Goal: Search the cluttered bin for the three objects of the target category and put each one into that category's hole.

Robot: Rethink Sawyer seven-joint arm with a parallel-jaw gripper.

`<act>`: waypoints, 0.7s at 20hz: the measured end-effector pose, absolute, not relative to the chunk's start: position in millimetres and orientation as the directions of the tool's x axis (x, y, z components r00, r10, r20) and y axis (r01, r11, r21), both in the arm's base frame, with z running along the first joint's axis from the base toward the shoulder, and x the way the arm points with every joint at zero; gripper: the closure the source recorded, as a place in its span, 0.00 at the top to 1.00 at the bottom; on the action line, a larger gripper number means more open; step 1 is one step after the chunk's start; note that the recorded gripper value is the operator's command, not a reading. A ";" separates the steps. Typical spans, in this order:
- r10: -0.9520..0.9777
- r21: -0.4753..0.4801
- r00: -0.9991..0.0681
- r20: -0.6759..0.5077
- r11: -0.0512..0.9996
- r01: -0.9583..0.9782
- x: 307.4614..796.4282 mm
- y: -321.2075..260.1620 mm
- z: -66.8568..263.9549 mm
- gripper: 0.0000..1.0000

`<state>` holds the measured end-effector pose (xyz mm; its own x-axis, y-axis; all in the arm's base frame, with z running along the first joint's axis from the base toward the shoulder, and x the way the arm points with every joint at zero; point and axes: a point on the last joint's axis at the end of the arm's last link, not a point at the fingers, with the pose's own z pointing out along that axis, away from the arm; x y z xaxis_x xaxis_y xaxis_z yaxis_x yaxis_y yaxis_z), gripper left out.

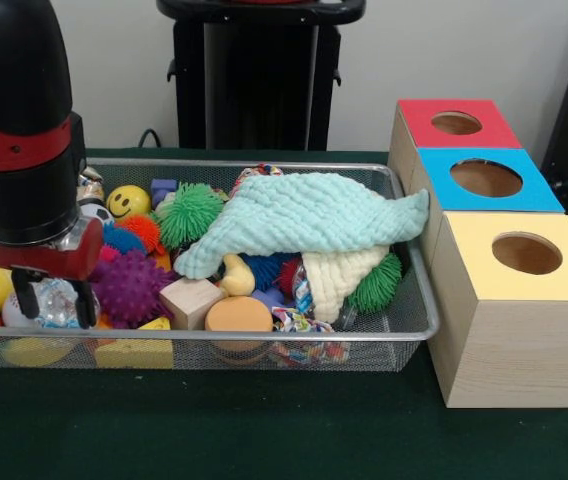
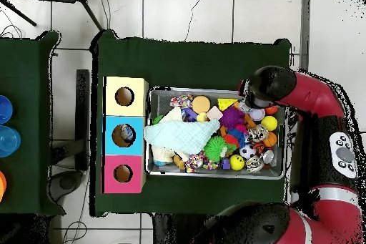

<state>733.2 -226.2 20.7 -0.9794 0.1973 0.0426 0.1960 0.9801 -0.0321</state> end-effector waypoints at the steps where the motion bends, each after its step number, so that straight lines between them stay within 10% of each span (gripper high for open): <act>1: 0.198 -0.032 -0.979 0.043 0.980 0.197 732.7 -226.8 21.2 1.00; 14: 0.211 -0.042 -0.977 0.041 0.977 0.209 719.3 -238.8 53.1 1.00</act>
